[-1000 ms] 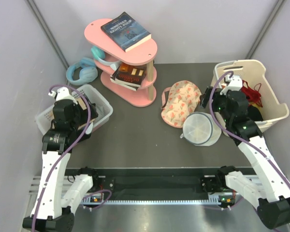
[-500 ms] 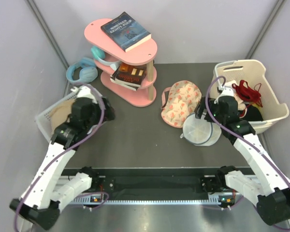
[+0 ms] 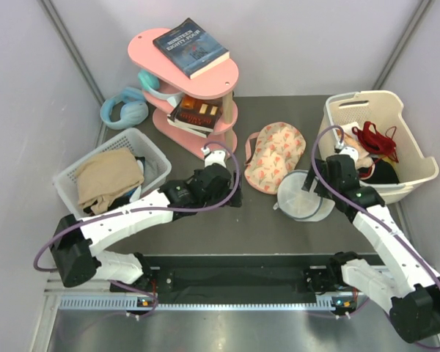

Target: Unzip the laundry bag and remove the bra

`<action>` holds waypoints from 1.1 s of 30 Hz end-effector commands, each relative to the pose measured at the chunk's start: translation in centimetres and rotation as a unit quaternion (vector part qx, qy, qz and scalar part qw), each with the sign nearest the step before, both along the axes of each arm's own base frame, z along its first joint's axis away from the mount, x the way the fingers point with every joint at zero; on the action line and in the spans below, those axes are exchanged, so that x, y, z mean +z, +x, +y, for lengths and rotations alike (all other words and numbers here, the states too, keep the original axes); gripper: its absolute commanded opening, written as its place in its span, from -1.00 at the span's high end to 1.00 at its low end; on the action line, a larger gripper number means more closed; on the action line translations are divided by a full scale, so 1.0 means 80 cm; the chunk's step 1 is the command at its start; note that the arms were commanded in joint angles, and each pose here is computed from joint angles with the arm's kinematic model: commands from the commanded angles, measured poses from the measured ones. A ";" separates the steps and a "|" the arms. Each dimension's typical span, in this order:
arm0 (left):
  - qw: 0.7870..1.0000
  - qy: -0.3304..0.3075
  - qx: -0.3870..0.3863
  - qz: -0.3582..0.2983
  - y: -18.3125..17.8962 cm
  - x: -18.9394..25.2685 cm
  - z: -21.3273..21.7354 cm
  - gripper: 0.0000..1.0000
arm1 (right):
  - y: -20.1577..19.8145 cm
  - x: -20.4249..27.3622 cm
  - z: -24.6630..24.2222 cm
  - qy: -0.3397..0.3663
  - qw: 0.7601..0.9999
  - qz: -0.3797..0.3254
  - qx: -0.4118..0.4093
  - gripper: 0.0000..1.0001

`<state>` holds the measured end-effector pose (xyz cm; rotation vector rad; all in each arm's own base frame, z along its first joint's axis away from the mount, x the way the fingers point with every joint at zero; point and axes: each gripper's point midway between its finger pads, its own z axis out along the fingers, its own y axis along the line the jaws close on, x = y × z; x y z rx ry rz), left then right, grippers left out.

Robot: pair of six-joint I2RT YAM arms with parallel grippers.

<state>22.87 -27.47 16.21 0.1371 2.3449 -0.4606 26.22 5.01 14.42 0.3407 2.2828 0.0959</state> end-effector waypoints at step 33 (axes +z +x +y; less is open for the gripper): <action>0.974 -0.124 0.116 -0.151 -0.029 0.138 0.131 -0.98 | -0.072 0.082 0.350 0.185 0.793 -0.025 0.580 0.64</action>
